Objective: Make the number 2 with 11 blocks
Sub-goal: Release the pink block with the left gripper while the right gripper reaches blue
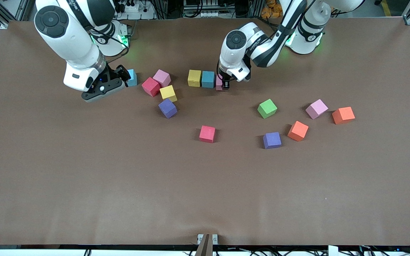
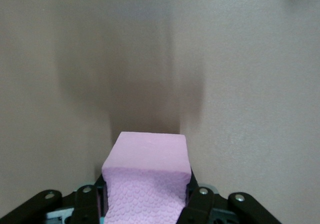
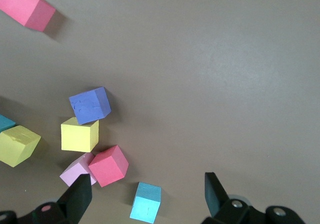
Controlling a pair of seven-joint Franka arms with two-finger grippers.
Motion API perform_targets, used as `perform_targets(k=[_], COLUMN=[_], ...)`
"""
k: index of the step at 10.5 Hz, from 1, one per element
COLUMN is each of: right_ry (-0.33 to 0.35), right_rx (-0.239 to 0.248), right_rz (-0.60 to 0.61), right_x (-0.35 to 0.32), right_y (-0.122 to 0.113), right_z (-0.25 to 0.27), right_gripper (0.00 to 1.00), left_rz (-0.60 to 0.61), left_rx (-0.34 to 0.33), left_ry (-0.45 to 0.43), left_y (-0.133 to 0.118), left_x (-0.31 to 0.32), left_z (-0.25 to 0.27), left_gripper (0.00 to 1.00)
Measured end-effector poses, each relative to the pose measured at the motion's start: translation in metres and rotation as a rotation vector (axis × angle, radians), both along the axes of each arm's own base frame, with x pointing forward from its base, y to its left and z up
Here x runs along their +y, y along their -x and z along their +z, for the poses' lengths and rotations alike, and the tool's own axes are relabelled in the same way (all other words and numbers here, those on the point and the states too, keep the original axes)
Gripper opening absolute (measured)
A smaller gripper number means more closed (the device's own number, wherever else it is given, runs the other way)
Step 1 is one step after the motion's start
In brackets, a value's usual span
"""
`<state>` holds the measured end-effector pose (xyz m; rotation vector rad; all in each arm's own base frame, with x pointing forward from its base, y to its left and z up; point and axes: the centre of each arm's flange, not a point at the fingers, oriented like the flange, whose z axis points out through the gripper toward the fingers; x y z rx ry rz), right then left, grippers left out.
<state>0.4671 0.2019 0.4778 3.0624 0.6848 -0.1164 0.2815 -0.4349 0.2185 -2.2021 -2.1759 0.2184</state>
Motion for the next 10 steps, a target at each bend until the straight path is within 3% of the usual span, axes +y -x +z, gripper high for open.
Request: perform_targets(k=[5, 10], right_ry=[-0.03, -0.041], right_rx=[-0.011, -0.036], right_rz=[0.013, 0.051], right_x=[0.008, 0.027], right_y=[0.021, 0.026], right_z=[-0.079, -0.112], right_gripper=[1.0, 1.0], left_rz=[-0.01, -0.006], left_rx=[0.013, 0.012], left_ry=[-0.011, -0.009], left_y=[0.018, 0.016], left_x=[-0.009, -0.008], left_z=[-0.013, -0.014], left_gripper=[0.56, 0.58])
